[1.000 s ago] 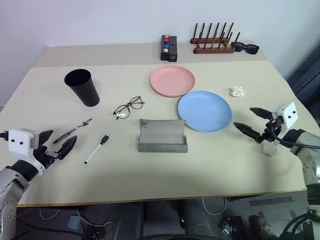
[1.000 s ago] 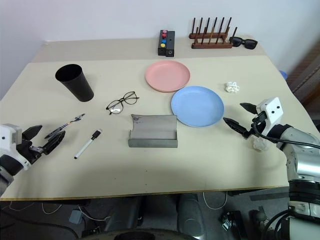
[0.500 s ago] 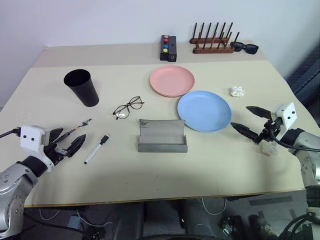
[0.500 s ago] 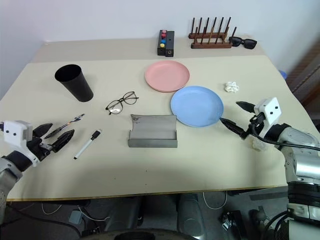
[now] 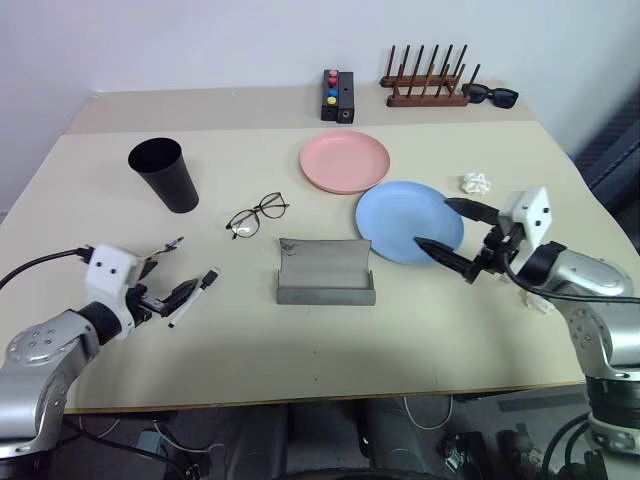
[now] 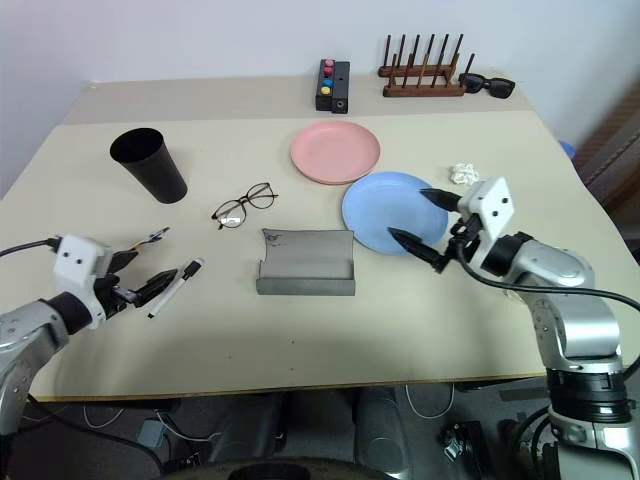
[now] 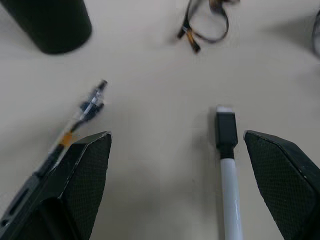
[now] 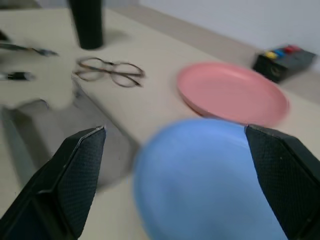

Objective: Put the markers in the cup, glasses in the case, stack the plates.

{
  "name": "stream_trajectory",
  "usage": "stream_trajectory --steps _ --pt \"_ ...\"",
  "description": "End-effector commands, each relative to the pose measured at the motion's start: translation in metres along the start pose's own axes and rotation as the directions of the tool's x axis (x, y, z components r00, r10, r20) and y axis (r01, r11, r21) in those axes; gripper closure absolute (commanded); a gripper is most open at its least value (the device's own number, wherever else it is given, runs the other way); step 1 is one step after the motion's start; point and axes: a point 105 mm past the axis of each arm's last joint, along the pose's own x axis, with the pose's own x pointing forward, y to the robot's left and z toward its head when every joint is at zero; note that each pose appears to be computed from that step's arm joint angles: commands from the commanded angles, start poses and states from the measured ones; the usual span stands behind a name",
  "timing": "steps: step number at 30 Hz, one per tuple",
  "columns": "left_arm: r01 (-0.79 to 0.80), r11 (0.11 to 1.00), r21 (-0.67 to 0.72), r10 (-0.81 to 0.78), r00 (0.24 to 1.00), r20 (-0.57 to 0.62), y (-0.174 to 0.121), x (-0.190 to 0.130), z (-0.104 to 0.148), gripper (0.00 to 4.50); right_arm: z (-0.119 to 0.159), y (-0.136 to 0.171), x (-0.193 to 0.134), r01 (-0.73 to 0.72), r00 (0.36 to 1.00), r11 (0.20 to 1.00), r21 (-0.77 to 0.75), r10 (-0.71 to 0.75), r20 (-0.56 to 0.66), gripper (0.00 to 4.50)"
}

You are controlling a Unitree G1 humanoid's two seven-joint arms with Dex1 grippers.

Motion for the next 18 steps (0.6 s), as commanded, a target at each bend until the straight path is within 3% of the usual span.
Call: stream_trajectory --steps 1,4,11,18 --pt "-0.003 1.000 0.011 0.003 0.997 -0.071 -0.003 0.005 0.010 0.18 0.018 0.014 0.010 -0.025 0.998 1.000 -0.015 0.026 0.051 0.00" --pt "-0.002 1.000 0.031 0.006 0.990 -0.143 -0.004 0.007 0.009 0.18 0.020 0.022 0.013 -0.041 0.998 0.999 -0.011 0.042 0.052 0.00" --pt "0.061 0.997 0.052 -0.056 0.995 -0.087 -0.017 0.014 0.034 0.18 0.022 0.024 0.012 -0.034 0.998 0.999 0.002 0.034 0.053 0.00" --pt "0.111 0.994 -0.009 -0.111 0.982 -0.151 -0.038 0.018 0.021 0.18 0.023 0.027 0.015 -0.058 0.997 0.998 0.009 0.057 0.059 0.00"
